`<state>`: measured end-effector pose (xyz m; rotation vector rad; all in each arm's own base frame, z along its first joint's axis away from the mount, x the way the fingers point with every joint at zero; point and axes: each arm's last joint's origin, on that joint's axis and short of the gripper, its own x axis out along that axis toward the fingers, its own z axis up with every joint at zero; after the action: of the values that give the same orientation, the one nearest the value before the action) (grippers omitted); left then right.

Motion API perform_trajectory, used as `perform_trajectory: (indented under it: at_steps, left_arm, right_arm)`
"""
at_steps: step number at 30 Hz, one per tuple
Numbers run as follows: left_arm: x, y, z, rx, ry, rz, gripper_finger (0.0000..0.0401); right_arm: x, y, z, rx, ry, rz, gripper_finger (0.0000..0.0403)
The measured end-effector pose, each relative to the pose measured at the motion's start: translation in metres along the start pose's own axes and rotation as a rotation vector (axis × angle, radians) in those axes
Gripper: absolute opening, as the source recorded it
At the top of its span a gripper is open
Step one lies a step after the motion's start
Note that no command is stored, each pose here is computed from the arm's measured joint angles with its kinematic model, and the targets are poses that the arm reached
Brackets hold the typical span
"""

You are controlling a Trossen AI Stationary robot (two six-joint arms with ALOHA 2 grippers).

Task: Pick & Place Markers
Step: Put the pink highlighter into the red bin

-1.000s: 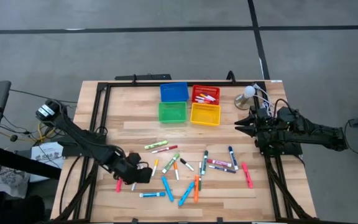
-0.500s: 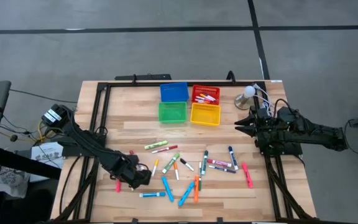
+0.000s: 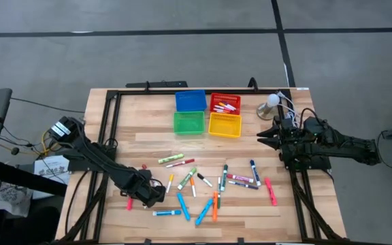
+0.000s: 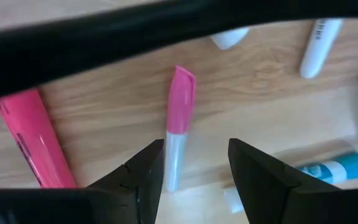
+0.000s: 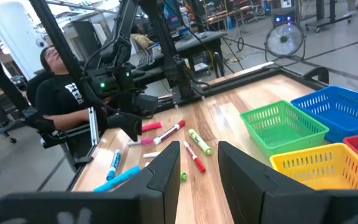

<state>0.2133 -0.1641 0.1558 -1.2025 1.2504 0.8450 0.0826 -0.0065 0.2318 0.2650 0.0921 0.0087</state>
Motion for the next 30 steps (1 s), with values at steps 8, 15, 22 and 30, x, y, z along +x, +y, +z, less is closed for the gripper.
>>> perform_trajectory:
  at_steps: [8,15,22,30]
  left_arm:
    - [0.009,0.0,0.0,-0.006,-0.008,0.032,0.0177]
    - [0.02,0.001,0.0,-0.006,0.003,0.084,0.0177]
    - [0.022,0.001,-0.001,-0.003,0.007,0.089,0.0177]
    - [0.022,0.0,-0.001,-0.004,0.009,0.086,0.0177]
  right_arm:
    - [0.0,0.0,0.0,0.0,0.0,0.0,0.0098]
    - [0.0,0.0,0.0,0.0,0.0,0.0,0.0098]
    - [0.0,0.0,0.0,0.001,0.0,0.0,0.0098]
    - [0.0,0.0,0.0,0.001,0.0,0.0,0.0098]
